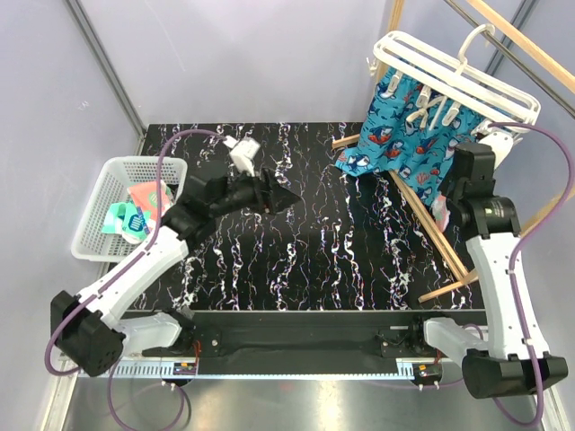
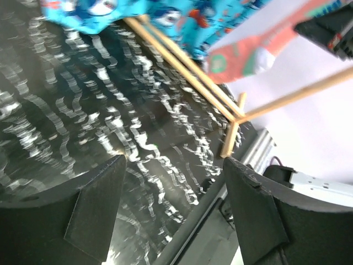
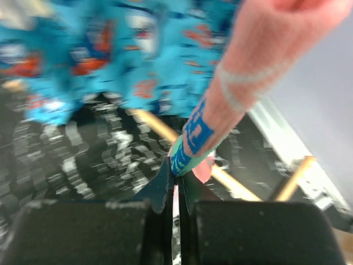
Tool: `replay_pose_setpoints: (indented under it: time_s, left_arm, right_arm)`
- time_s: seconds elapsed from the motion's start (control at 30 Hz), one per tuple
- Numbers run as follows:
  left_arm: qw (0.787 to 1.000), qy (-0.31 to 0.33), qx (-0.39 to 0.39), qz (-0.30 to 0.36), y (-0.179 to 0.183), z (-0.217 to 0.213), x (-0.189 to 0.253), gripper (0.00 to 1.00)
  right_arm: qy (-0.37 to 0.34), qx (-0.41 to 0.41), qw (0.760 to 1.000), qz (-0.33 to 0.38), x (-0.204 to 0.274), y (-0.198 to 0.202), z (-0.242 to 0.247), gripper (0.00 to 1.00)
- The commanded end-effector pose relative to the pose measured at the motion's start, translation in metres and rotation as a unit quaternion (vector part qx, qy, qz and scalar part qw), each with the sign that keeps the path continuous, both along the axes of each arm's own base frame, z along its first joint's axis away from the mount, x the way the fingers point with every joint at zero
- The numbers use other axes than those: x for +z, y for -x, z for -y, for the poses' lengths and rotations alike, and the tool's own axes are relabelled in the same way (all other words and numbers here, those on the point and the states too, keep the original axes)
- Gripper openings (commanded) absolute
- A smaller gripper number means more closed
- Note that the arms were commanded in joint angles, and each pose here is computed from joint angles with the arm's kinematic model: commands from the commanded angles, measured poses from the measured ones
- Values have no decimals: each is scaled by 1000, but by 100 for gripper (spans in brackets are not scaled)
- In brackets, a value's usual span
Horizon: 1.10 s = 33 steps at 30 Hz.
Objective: Remove the socks clipped to the hanger
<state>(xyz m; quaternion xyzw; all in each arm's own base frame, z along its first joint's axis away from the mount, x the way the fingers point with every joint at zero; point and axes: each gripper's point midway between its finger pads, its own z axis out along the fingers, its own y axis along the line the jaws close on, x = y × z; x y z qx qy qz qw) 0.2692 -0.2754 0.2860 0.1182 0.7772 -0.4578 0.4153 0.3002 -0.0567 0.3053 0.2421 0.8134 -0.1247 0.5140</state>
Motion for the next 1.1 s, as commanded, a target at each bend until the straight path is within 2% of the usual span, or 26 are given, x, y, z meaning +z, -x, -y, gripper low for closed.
replay_pose_setpoints:
  time_s: [0.0, 0.17, 0.3, 0.33, 0.43, 0.47, 0.5, 0.57, 0.8, 0.93, 0.97, 1.0, 1.03, 1.07]
  left_arm:
    - [995, 37, -27, 88, -3, 37, 45, 75]
    - [988, 37, -79, 128, 15, 92, 56, 77]
    - [977, 50, -109, 177, 24, 133, 75, 80]
    - [971, 61, -122, 197, 36, 145, 91, 80]
    - [963, 45, -136, 227, 43, 175, 90, 82]
    - [960, 46, -126, 244, 39, 180, 103, 82]
    - [964, 27, -127, 234, 34, 190, 88, 82]
    - [961, 27, -125, 243, 31, 200, 96, 82]
    - [957, 24, -145, 251, 26, 237, 83, 81]
    - [954, 26, -159, 253, 30, 250, 76, 68]
    - [954, 26, -160, 253, 30, 251, 76, 48]
    - [954, 25, -160, 252, 30, 253, 74, 37]
    - [954, 24, -159, 253, 30, 252, 74, 27]
    - [954, 23, -157, 253, 29, 252, 74, 9]
  right_arm:
    - [-90, 96, 990, 46, 33, 9, -43, 0]
    - [-131, 146, 977, 81, 61, 17, -66, 0]
    - [-159, 184, 965, 96, 75, 23, -83, 0]
    - [-164, 191, 962, 103, 80, 25, -86, 0]
    - [-186, 219, 951, 111, 86, 28, -99, 0]
    - [-190, 224, 949, 112, 87, 29, -101, 0]
    - [-195, 233, 946, 111, 88, 30, -105, 0]
    - [-201, 244, 942, 110, 90, 32, -109, 0]
    - [-224, 261, 932, 117, 93, 37, -119, 0]
    - [-238, 259, 930, 107, 86, 37, -122, 0]
    - [-240, 257, 930, 105, 85, 38, -121, 0]
    - [-240, 251, 932, 105, 84, 37, -120, 6]
    - [-238, 247, 933, 109, 88, 38, -118, 14]
    - [-236, 229, 938, 107, 87, 40, -112, 23]
